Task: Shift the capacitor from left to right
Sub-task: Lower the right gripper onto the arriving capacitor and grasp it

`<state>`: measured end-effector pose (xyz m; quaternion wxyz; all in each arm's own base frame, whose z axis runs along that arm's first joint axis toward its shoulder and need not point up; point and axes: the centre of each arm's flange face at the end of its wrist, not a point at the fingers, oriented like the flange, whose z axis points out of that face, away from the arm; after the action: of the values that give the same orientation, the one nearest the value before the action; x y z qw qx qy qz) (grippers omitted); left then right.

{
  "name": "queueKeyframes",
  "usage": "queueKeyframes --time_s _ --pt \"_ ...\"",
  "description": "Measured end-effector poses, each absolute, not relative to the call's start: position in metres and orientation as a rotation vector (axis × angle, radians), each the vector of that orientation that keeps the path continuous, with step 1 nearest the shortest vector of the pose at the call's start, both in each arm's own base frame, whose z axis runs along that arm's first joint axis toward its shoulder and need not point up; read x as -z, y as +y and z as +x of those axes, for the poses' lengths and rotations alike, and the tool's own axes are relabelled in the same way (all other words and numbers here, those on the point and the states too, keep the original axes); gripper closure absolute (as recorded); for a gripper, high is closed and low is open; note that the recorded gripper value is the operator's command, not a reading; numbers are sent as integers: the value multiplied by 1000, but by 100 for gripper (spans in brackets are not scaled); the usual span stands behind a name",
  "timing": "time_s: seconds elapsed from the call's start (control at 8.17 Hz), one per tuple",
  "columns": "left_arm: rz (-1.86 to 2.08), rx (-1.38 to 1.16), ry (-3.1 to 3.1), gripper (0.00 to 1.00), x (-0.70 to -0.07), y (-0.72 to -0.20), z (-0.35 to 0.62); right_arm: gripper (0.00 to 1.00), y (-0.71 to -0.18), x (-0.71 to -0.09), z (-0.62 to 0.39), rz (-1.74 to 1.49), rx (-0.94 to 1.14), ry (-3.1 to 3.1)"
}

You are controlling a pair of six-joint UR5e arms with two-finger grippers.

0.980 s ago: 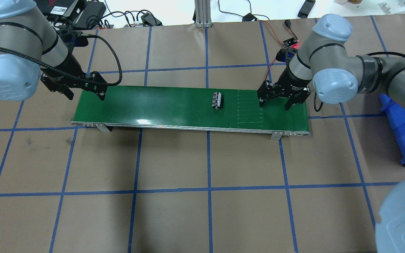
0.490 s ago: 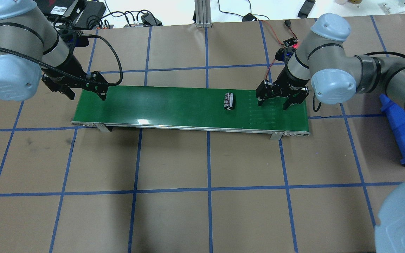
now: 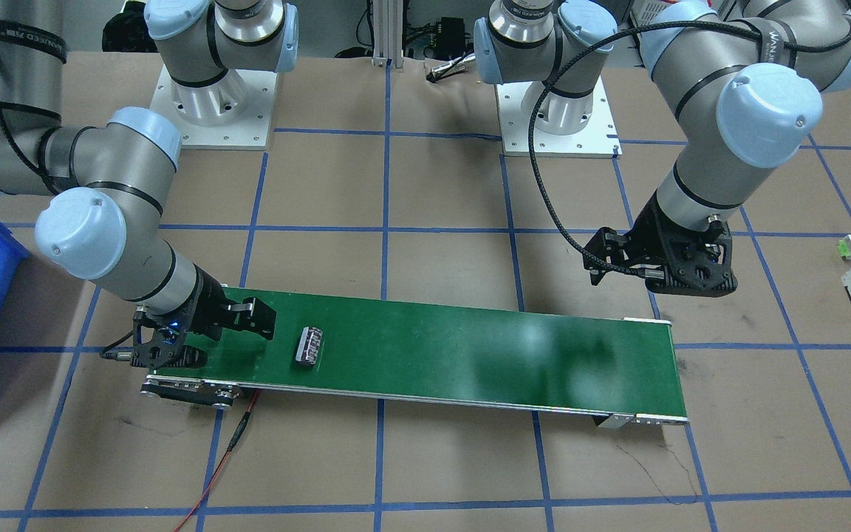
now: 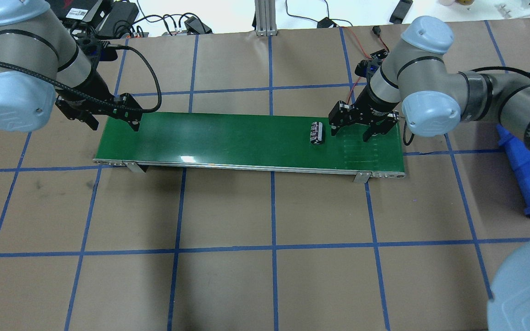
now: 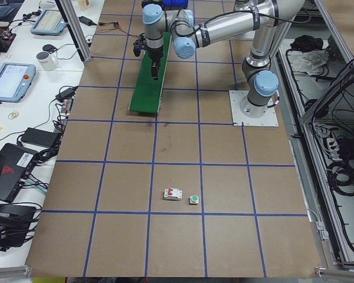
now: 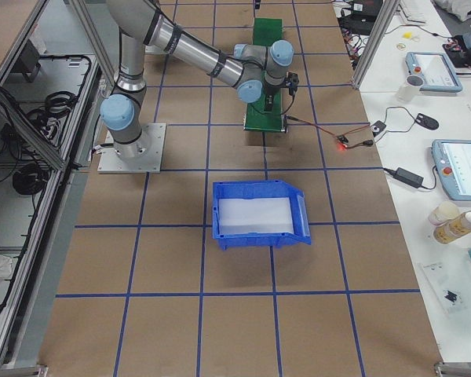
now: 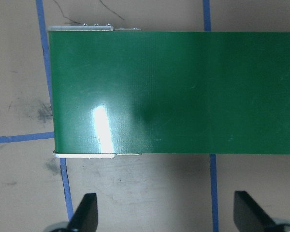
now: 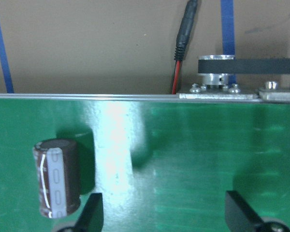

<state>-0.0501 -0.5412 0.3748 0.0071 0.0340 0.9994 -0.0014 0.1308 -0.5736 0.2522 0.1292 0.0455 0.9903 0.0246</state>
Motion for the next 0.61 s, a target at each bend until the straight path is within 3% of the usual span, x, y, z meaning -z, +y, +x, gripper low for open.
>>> queueKeyframes --time_s 0.37,0.49,0.61 --pt "120 4 3124 0 -375 -541 -51 15 -573 -251 145 154 -67 2877" --pt "123 5 3123 0 -375 -541 -51 21 -573 -250 146 154 -69 2883" --pt "123 5 3123 0 -375 -541 -51 33 -573 -249 146 153 -70 2889"
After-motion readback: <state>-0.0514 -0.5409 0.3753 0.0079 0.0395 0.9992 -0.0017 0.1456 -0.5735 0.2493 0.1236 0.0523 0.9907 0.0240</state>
